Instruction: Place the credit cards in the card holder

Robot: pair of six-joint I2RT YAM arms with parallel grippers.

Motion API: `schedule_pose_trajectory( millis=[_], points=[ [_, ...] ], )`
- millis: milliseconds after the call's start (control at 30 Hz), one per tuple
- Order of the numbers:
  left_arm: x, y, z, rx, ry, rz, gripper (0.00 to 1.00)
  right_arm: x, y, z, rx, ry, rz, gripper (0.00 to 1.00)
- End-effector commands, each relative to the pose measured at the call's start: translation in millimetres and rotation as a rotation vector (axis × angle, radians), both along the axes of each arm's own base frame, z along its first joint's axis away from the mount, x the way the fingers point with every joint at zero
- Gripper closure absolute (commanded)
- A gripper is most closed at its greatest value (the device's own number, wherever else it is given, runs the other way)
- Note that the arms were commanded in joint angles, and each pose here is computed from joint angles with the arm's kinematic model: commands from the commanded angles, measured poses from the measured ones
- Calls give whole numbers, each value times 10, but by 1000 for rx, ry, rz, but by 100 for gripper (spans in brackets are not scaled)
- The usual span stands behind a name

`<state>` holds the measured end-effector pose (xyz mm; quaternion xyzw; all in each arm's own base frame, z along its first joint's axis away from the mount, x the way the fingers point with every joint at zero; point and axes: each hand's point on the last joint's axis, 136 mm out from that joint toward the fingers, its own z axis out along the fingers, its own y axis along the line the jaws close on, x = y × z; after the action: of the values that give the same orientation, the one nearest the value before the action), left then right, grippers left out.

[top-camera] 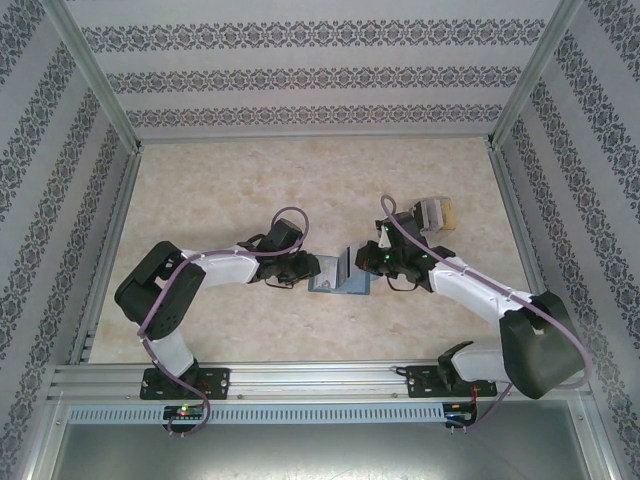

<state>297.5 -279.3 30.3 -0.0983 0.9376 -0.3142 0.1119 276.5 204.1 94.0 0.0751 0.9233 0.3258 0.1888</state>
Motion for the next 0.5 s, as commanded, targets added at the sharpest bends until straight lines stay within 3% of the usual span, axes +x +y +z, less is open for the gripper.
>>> schedule_pose_trajectory(
  millis=[0,200,467],
  points=[
    [72,-127,103,-52,-23,0,70,67,157,116,45,-10,21,100],
    [75,-95,149,-44,-40,17,71,69,188,69,18,-2,24,100],
    [72,121,254,23,-94,74,63,49,-237,87,-163,-33,-65,100]
  ],
)
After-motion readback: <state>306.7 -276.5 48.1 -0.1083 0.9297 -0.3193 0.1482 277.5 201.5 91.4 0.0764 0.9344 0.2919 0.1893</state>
